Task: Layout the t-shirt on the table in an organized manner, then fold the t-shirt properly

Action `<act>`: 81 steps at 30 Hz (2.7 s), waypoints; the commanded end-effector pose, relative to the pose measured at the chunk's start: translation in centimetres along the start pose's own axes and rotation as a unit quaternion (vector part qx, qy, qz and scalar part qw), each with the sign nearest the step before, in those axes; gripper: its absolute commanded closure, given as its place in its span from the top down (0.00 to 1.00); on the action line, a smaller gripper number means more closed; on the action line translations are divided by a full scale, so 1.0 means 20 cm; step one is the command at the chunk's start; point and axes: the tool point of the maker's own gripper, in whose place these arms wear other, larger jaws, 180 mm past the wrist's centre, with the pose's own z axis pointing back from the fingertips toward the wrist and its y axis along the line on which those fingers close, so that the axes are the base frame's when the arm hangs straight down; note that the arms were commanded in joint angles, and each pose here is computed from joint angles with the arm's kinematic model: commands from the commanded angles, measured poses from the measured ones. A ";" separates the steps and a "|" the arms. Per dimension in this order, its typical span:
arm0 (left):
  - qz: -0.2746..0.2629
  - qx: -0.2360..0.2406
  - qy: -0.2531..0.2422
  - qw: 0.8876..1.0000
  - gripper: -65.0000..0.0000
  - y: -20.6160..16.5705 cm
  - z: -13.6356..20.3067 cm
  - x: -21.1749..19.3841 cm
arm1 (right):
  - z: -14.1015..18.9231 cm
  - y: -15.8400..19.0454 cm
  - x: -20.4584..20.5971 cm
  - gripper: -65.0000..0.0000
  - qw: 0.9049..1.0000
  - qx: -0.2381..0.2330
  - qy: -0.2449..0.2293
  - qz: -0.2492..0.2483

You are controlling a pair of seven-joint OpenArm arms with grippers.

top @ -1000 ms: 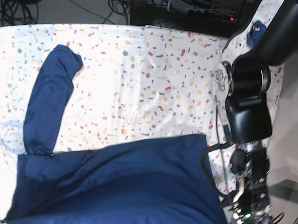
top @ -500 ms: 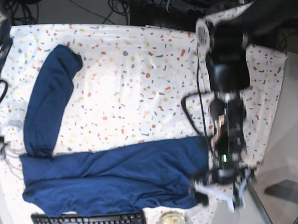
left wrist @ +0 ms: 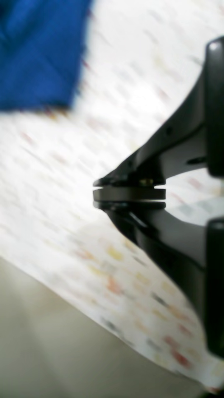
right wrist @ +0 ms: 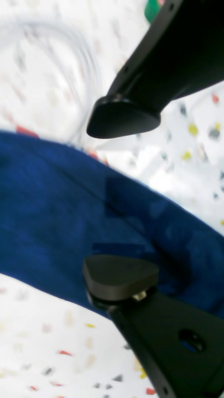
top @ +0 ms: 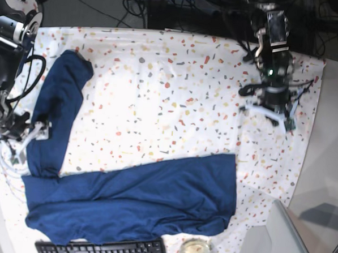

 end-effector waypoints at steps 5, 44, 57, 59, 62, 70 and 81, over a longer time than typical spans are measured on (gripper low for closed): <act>-0.037 0.031 0.002 0.999 0.00 0.24 0.08 -0.07 | -0.04 0.03 -0.11 0.70 1.000 0.014 0.021 -0.017; 0.079 0.027 0.034 0.996 0.00 0.47 0.11 -0.16 | 0.59 0.18 -0.61 0.00 0.996 -0.075 0.032 0.036; 0.079 0.000 0.033 0.996 0.00 0.35 0.10 -0.14 | 0.61 0.19 -0.23 0.58 0.983 -0.119 -0.013 0.141; 0.079 0.000 0.033 0.996 0.00 0.35 0.10 -0.14 | 0.51 0.32 -0.10 0.57 0.979 -0.079 -0.046 0.181; 0.077 0.001 0.036 0.996 0.00 0.36 0.11 -0.16 | 0.34 0.45 0.04 0.57 0.971 -0.028 -0.047 0.232; 0.082 0.048 0.040 0.995 0.00 0.56 0.14 -0.19 | 0.01 0.46 0.23 0.57 0.967 0.007 -0.008 0.255; 0.086 0.081 0.037 0.992 0.00 0.70 0.17 -0.19 | -0.17 0.50 0.32 0.57 0.978 0.036 -0.038 0.204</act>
